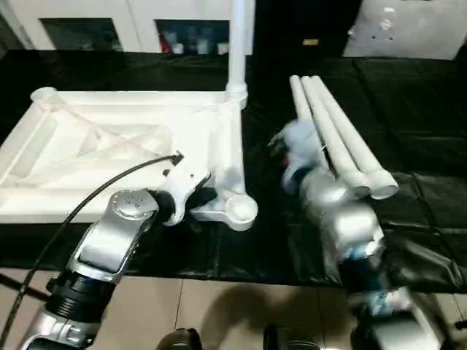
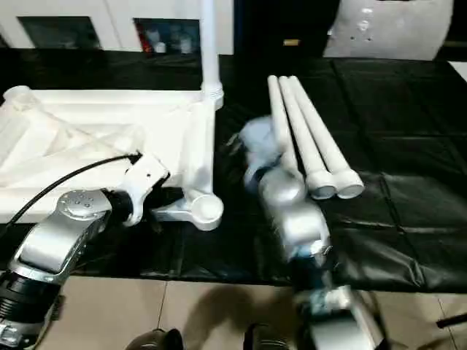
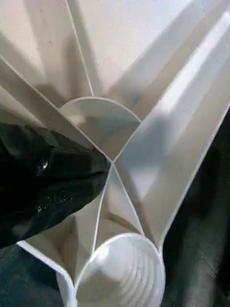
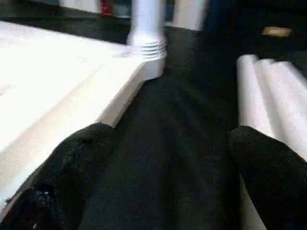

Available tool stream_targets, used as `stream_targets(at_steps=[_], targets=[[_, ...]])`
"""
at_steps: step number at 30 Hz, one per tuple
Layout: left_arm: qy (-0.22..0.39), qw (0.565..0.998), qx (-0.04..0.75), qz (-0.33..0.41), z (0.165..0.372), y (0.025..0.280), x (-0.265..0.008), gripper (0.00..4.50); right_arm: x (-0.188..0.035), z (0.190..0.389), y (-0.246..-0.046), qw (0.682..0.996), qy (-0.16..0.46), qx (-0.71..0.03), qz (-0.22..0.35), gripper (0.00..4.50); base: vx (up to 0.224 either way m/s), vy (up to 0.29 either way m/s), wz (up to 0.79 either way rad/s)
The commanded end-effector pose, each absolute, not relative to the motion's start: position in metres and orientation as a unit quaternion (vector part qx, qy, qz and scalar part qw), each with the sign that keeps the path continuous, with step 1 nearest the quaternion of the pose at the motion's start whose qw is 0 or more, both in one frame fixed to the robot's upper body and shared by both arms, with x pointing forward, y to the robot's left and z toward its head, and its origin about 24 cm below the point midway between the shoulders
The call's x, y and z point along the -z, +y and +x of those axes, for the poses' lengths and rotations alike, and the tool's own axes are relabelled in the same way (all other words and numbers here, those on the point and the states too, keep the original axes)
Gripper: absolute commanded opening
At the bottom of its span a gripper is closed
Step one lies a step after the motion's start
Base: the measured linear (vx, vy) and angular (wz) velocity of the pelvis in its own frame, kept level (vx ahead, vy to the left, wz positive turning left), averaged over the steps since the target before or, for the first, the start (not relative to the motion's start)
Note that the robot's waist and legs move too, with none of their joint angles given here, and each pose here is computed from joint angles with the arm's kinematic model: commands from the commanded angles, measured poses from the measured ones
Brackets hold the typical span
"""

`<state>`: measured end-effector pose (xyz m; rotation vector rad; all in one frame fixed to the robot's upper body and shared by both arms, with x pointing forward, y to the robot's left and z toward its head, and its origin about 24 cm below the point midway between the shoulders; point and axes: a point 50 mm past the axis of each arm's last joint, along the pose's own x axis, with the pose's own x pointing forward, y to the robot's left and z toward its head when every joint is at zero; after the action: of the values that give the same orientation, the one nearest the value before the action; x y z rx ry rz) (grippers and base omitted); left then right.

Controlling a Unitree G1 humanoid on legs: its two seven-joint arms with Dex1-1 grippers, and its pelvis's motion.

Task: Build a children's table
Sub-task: Pick table leg

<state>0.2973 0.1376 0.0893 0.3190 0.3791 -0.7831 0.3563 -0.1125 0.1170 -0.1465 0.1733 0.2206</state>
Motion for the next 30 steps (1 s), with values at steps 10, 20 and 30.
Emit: stream_targets(at_steps=[10, 20, 30], targets=[[0.120, 0.874, 0.447, 0.144, 0.271, 0.130, -0.115, 0.92, -0.109, 0.389, -0.146, 0.964, 0.243, -0.037, -0.097, 4.50, 0.000, 0.000, 0.00], [0.126, 0.868, 0.456, 0.153, 0.262, 0.134, -0.121, 1.72, -0.092, 0.391, -0.146, 0.936, 0.343, -0.063, -0.045, 4.32, 0.000, 0.000, 0.00], [0.133, 0.860, 0.466, 0.161, 0.261, 0.133, -0.123, 2.45, -0.089, 0.388, -0.146, 0.917, 0.384, -0.104, -0.014, 3.47, 0.000, 0.000, 0.00]])
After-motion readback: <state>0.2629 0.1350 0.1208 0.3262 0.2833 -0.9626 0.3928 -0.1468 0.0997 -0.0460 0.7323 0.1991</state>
